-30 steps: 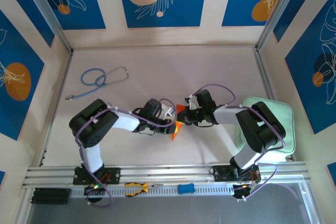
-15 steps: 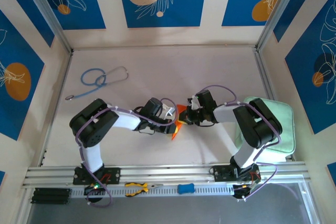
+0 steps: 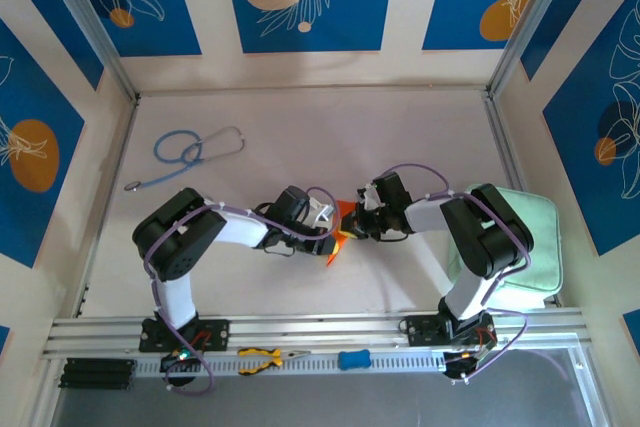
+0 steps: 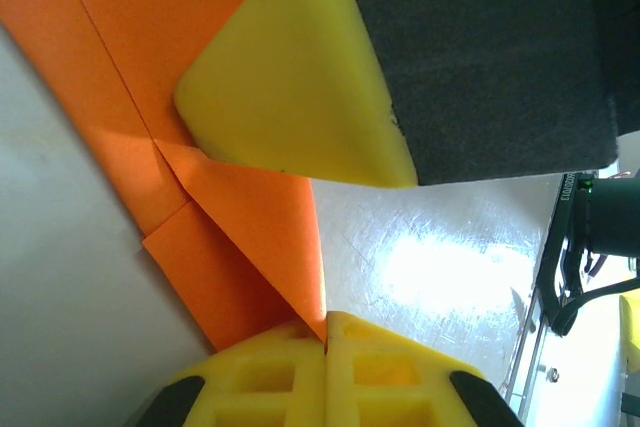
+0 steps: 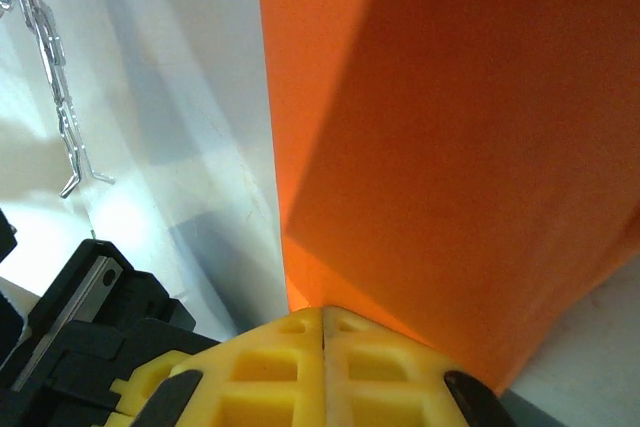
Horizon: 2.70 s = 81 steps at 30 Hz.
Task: Fold a paper plane with a square sheet of paper (pick it up from the middle)
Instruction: Fold the wing for the fifth time at the center of the table.
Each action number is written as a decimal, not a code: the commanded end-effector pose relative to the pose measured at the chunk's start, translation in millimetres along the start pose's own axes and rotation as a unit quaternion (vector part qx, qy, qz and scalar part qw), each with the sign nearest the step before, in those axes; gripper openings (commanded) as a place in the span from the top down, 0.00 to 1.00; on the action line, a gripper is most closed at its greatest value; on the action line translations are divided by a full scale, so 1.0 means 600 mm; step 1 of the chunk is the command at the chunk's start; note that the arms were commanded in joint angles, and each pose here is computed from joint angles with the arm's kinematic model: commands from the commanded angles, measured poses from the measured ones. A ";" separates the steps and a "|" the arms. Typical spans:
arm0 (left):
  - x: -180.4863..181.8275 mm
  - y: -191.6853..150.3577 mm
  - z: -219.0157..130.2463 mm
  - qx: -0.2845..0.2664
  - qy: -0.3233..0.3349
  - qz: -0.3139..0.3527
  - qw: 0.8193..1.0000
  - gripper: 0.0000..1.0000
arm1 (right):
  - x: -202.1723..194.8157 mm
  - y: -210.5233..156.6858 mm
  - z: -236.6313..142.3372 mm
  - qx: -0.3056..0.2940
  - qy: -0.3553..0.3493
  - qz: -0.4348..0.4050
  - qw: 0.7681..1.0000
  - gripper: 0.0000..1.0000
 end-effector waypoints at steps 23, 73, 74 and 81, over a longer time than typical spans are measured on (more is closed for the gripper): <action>-0.012 -0.011 -0.028 -0.008 0.007 -0.021 1.000 0.87 | -0.020 0.002 0.015 0.016 -0.049 0.023 0.998 0.95; 0.007 -0.085 -0.024 0.086 0.015 -0.052 0.995 1.00 | -0.022 0.004 0.018 0.020 -0.073 0.030 0.997 0.95; 0.006 -0.085 -0.022 0.089 0.014 -0.051 0.995 1.00 | -0.022 0.004 0.017 0.019 -0.073 0.031 0.997 0.95; 0.001 -0.091 -0.020 0.099 0.015 -0.049 0.994 1.00 | -0.022 0.004 0.016 0.019 -0.075 0.029 0.997 0.95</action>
Point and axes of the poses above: each hand's point on the last joint's axis, 136 mm out from that joint toward the fingers, its own z axis out along the fingers, its own x axis along the line the jaws close on, y = z × x, the point moved 10 cm from there along -z, back along the fingers, and after that the axes turned 3 degrees about z, right-handed, at the moved point
